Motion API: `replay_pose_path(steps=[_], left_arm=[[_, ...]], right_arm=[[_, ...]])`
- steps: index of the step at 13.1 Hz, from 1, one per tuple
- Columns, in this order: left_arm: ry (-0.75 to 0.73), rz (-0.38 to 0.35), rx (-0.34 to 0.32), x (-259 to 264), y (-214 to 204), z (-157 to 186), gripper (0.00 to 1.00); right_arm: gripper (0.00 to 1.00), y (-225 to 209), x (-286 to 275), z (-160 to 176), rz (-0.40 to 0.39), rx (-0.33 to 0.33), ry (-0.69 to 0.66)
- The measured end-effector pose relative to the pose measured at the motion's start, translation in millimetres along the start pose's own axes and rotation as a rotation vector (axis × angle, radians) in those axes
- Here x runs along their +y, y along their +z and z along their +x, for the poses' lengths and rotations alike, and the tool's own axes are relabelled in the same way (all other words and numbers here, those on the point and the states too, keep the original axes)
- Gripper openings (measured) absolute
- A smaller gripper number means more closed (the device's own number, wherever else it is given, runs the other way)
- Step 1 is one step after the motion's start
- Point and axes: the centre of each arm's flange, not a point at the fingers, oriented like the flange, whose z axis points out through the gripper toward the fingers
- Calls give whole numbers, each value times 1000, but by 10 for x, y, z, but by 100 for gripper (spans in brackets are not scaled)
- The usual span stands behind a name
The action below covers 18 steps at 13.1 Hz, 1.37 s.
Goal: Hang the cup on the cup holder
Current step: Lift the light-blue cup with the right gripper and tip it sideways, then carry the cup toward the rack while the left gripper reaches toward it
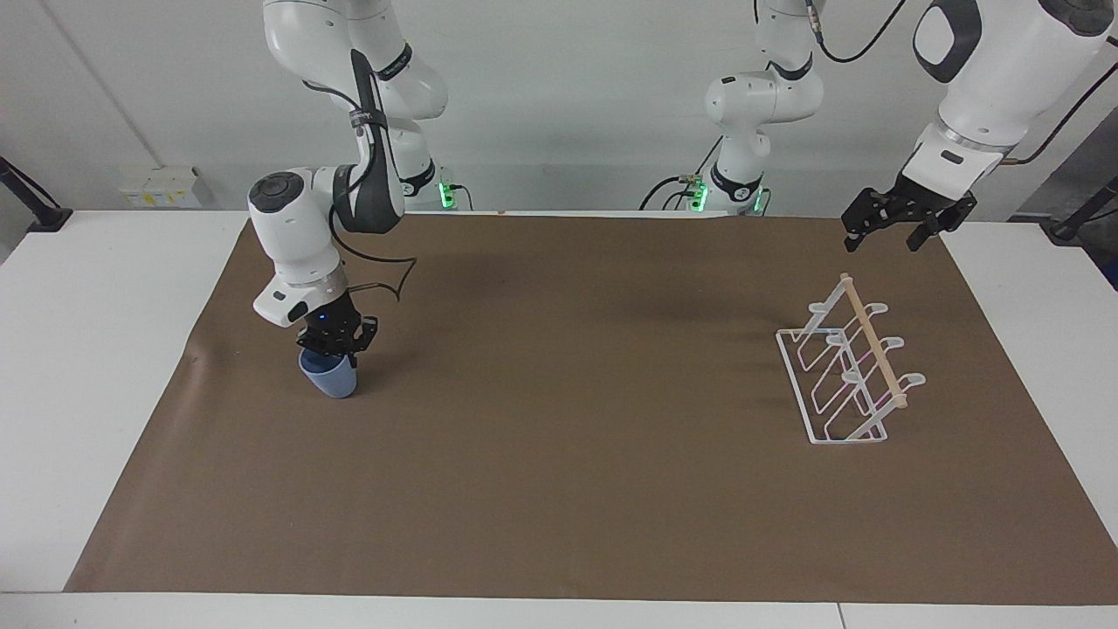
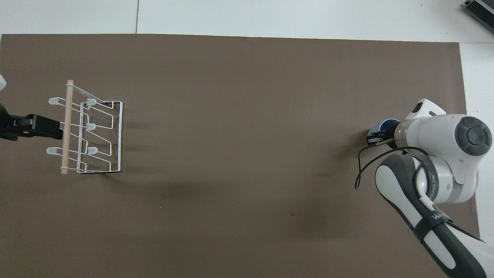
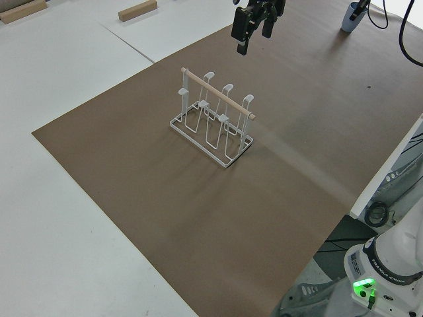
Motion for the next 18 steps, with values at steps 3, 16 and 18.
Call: replay_pose_path(steps=[3, 16, 18], left_arm=[[-1, 0, 0, -4, -2, -1, 100], [-293, -185, -57, -144, 6, -62, 100], [-451, -248, -77, -38, -23, -56, 100]], right_arm=[[6, -57, 13, 57, 2, -6, 0], [6, -518, -638, 481, 340, -15, 159], [6, -543, -826, 512, 426, -5, 199]])
